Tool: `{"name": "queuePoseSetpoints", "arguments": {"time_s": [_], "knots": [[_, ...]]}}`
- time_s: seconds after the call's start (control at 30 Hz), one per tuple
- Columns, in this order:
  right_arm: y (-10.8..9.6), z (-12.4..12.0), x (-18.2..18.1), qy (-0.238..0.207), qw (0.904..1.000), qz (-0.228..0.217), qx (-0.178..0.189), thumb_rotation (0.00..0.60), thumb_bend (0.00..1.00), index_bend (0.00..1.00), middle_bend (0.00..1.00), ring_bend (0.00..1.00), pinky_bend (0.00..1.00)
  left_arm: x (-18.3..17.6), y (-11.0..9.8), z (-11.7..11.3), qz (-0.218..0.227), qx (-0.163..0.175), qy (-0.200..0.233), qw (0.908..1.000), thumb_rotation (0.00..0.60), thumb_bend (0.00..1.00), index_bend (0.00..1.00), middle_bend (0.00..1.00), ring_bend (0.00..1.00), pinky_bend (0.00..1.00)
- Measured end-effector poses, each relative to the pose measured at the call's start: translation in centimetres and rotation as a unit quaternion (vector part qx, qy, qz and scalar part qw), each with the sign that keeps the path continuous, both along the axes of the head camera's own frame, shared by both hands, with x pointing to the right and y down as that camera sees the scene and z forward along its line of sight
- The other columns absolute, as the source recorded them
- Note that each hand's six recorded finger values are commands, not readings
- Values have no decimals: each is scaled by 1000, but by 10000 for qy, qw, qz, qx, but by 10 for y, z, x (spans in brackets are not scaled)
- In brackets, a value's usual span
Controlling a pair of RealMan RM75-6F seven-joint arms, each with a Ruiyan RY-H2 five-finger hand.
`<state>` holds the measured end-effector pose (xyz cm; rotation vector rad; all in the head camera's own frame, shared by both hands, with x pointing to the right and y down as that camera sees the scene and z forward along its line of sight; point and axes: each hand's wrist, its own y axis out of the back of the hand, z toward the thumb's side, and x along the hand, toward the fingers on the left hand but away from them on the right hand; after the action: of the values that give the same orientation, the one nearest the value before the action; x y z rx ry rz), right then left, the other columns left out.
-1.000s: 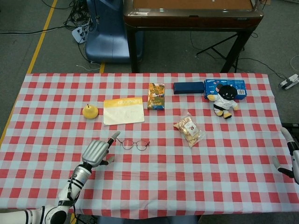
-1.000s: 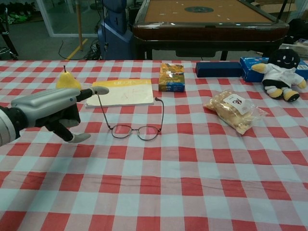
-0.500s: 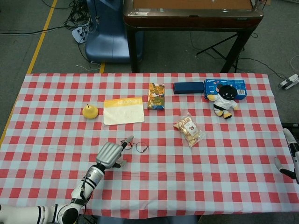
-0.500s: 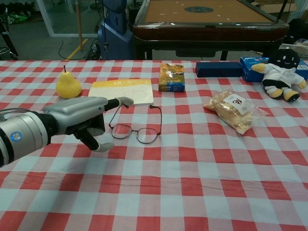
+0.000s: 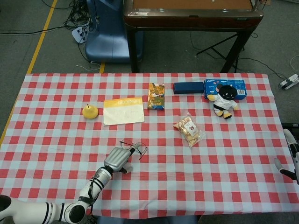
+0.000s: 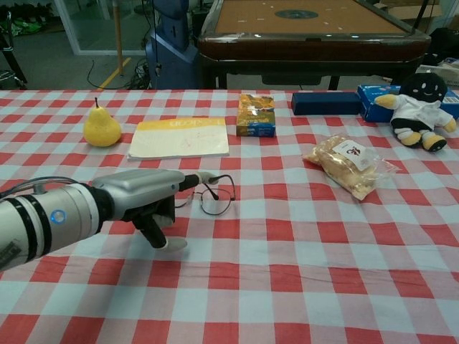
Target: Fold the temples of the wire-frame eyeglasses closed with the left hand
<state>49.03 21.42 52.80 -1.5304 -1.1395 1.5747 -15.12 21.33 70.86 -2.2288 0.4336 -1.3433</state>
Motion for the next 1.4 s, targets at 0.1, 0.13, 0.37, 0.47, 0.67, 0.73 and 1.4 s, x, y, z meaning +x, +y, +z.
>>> {"name": "queuePoseSetpoints", "arguments": {"time_s": [0.1,0.13,0.37,0.47,0.67,0.73,1.4], "knots": [[1,0,0,-1,10000,5,-3,600,298,1,153,136,291,3,-1,4,-15,-69,-52,10000,600,339,0,1000,959,982],[1,0,1,0,10000,6,0,600,298,1,153,136,291,3,-1,5,-22,-84,-66,9999,600,339,0,1000,959,983],[2,0,2,-14,10000,14,4,600,298,1,153,136,291,5,-4,16,-32,-209,-249,9995,600,339,0,1000,960,985],[3,-1,2,-11,10000,22,14,600,298,1,153,136,291,4,-3,20,-4,-260,-359,9990,600,339,0,1000,960,985],[4,-2,4,-5,10000,44,14,600,298,1,153,136,291,-2,-5,21,26,-257,-503,9984,600,339,0,1000,960,984],[4,-2,4,-11,10000,45,16,600,298,1,153,136,291,-4,-5,19,36,-246,-517,9984,600,339,0,1000,960,985],[4,-1,2,-48,10000,19,33,600,299,1,153,136,291,-20,-4,-44,129,46,158,9998,600,381,0,1000,963,987]]}}
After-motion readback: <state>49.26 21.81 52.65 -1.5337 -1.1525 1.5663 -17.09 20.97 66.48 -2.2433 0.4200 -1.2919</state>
